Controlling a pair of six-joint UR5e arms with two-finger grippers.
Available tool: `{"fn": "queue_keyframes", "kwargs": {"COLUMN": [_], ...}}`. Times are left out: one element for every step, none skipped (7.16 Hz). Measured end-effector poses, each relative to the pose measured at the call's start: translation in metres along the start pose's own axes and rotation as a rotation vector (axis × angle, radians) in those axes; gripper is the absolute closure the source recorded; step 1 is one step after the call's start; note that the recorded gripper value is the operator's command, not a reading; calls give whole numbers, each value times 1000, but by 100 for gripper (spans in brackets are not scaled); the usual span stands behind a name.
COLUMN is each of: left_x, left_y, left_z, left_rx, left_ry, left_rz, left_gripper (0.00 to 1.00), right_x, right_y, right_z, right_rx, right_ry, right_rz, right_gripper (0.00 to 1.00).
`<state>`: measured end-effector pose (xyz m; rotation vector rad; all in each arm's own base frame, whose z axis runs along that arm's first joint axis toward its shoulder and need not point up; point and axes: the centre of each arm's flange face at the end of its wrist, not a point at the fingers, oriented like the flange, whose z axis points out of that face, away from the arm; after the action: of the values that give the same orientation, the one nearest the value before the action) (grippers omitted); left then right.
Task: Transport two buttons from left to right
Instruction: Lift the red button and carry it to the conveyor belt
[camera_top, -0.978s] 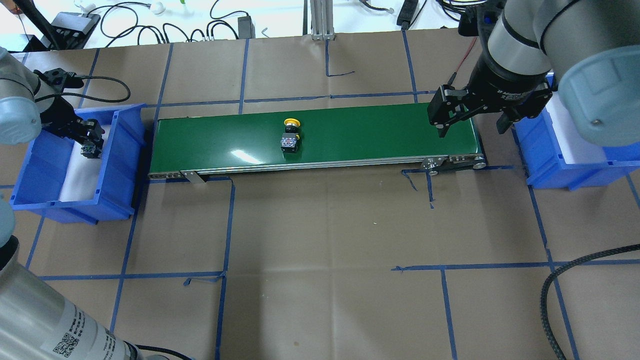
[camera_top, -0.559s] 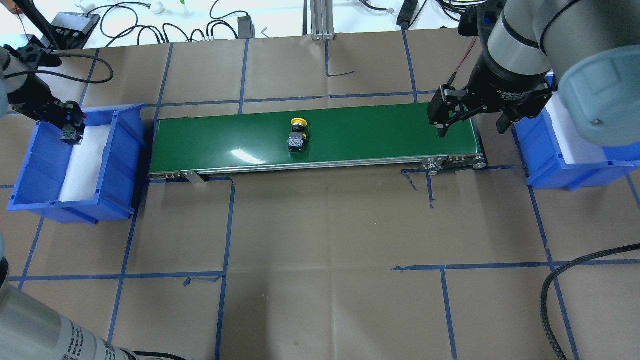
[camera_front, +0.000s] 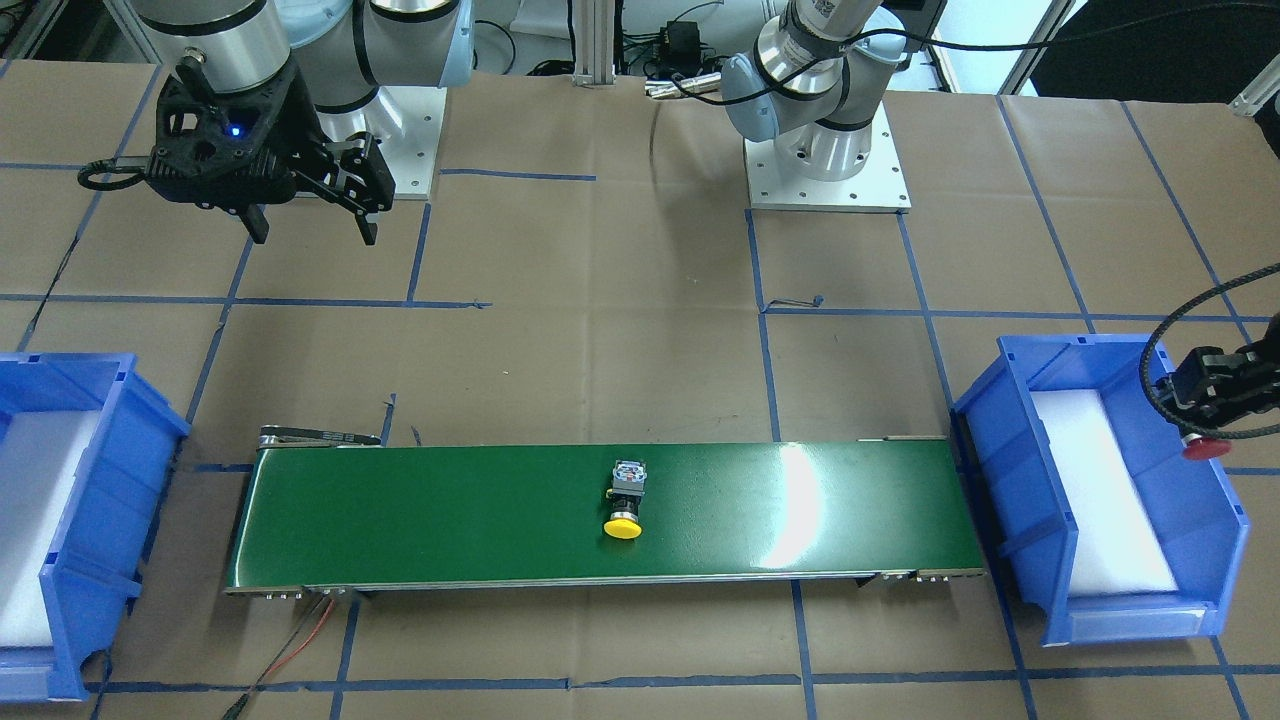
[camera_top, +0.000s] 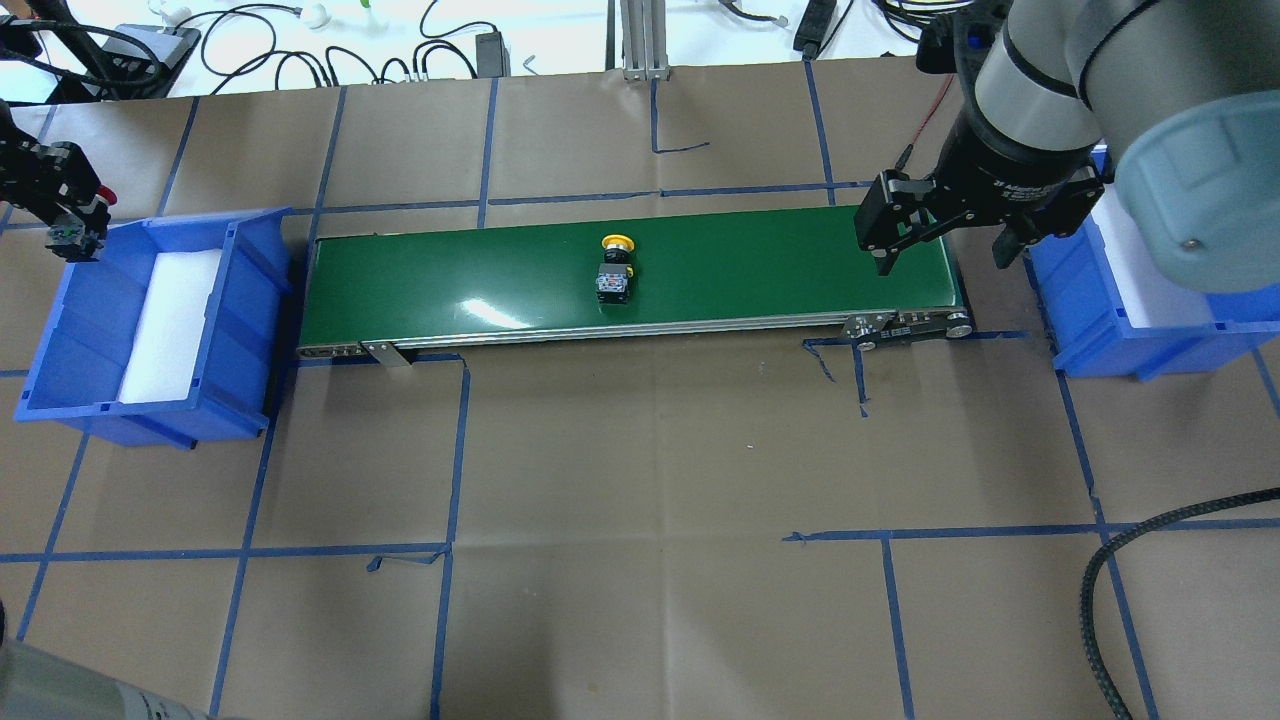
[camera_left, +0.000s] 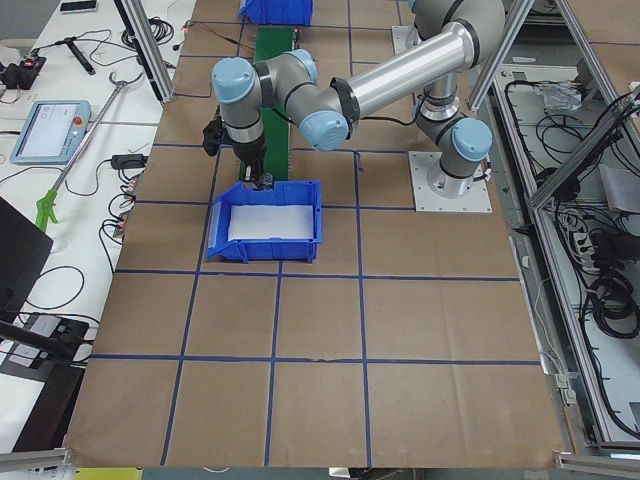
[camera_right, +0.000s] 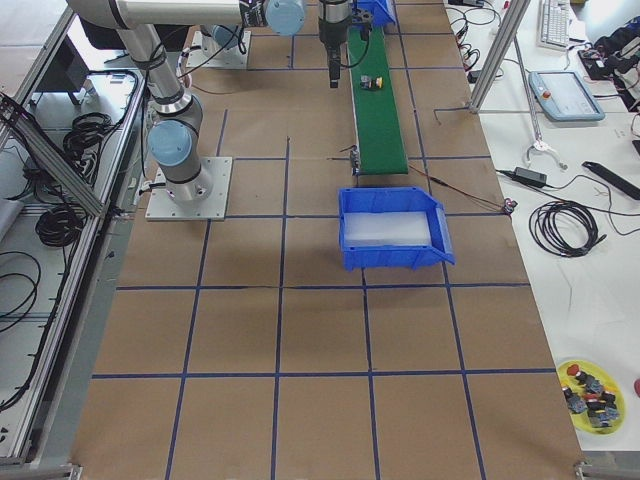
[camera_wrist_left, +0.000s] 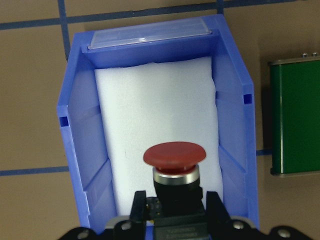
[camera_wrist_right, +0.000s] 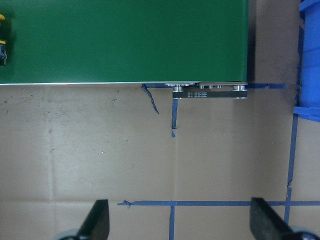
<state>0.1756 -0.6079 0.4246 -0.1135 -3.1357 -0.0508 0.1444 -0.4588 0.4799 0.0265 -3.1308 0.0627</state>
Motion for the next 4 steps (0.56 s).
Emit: {"fn": "queue_keyframes", "kwargs": {"left_x": [26,53,83,109], "left_y": [-9,-17,-25,-29], "left_z": [0,2,4,4], "left_rx": [-2,-4,-6,-7], "left_ry": [-1,0,0,-2], "left_rz": [-8,-21,-29,-21], "left_gripper": [99,99,99,99], "right_x": [0,0,0,0], "right_y": [0,0,0,0], "right_z": [0,0,0,0], "right_rx": [0,0,-1,-1], "right_ry": [0,0,0,0], "right_rz": [0,0,0,0], "right_gripper": [0,0,0,0]}}
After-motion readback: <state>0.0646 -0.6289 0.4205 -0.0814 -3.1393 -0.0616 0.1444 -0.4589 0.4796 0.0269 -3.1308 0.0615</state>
